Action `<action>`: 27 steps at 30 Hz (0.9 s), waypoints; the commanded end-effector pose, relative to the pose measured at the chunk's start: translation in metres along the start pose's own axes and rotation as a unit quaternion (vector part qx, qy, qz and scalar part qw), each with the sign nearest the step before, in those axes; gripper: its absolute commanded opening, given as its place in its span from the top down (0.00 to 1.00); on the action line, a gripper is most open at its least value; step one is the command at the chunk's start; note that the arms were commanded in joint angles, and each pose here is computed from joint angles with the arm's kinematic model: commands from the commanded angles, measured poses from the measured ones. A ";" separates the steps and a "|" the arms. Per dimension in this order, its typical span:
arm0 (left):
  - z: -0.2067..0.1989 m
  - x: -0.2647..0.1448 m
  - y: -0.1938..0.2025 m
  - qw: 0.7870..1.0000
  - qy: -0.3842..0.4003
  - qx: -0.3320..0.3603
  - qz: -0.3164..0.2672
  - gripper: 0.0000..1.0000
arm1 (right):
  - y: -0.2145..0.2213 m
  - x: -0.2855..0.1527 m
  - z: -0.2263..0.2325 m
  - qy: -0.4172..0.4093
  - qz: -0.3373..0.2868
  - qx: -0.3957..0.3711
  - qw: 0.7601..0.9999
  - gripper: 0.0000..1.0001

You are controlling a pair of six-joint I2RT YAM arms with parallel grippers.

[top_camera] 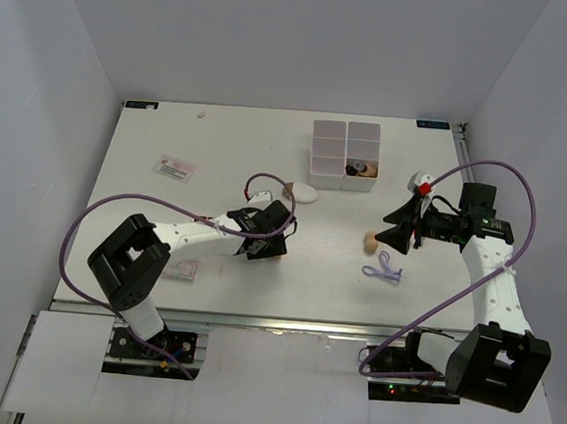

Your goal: Organize the makeup

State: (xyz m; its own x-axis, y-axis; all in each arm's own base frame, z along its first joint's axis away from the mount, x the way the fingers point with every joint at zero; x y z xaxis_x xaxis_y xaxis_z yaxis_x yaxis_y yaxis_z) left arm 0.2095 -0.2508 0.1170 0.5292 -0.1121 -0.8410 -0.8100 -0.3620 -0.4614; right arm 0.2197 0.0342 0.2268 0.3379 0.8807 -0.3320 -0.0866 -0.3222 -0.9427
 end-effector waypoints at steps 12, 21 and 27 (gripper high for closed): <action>-0.023 0.006 -0.015 0.999 -0.001 -0.010 -0.046 0.88 | 0.001 -0.004 0.005 -0.023 -0.037 0.005 0.999 0.35; -0.065 -0.069 -0.032 0.948 0.279 0.144 -0.054 1.00 | -0.004 0.003 0.021 -0.080 -0.088 -0.029 0.993 0.15; -0.080 -0.119 -0.046 0.852 0.442 0.256 -0.116 1.00 | -0.011 0.025 0.018 -0.152 -0.129 0.068 0.978 0.10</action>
State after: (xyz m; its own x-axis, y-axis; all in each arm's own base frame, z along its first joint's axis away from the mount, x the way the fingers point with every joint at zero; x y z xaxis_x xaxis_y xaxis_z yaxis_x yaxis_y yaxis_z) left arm 0.2124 -0.2877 0.2090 0.5816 -0.5996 -0.5497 -0.7485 -0.1298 -0.6504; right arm 0.2028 0.0483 0.2115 0.1562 0.9718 -0.1768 -0.0913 -0.1641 -0.9822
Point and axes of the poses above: each gripper's point midway between its finger pads, its own x axis out along the fingers, its own z axis along the line the jaws close on, y = z × x, the point moved 9 cm from there along -x, back along the fingers, and after that the axes turned 8 degrees about -x, right-handed, at the moved point
